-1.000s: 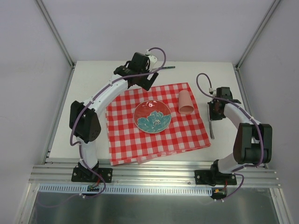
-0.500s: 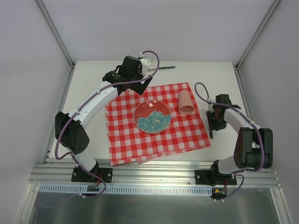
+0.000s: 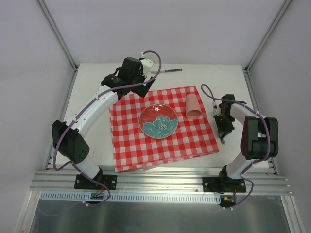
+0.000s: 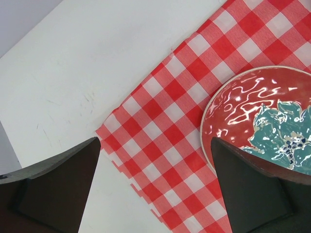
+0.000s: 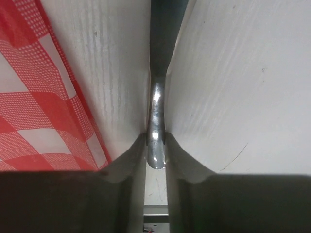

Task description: Set the dinner table for one person

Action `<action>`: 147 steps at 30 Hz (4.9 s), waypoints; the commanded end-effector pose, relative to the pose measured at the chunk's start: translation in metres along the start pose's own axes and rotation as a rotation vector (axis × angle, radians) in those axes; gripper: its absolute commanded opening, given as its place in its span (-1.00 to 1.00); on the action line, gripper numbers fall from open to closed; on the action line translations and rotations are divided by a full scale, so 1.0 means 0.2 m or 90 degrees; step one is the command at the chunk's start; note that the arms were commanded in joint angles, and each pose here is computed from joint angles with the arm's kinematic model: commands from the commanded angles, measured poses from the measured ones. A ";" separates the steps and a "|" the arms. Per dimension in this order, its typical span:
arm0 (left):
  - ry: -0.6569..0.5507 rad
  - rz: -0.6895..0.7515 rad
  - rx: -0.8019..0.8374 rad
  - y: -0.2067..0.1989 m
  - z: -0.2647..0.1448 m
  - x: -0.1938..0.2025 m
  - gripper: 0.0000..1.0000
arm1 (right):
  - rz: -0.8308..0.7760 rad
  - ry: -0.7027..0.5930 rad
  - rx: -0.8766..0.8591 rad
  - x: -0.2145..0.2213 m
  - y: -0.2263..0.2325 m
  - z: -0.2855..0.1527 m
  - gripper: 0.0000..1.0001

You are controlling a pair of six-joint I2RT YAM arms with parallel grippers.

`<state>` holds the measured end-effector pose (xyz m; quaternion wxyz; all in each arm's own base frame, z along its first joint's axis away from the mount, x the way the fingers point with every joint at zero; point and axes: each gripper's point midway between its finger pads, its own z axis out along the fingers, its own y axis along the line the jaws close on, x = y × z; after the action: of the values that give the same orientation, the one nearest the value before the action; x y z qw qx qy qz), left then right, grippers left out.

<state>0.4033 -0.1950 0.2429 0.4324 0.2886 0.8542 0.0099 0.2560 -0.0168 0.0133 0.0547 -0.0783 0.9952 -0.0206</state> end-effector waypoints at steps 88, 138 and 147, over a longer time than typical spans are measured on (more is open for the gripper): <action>-0.195 -0.001 -0.118 0.04 -0.25 -0.64 0.98 | 0.013 -0.258 -0.061 -0.59 -0.11 -0.16 0.42; -0.199 -0.007 -0.111 0.00 -0.18 -0.70 0.98 | 0.015 -0.119 -0.063 -0.53 -0.12 0.06 -0.96; -0.200 -0.006 -0.112 0.01 -0.18 -0.71 0.98 | 0.020 -0.116 -0.057 -0.52 -0.13 0.05 -0.99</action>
<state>0.4386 -0.2532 0.3507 0.5621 0.2593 0.7840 0.0464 0.3764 -0.0275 0.0200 0.1703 -0.0671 0.9826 0.0313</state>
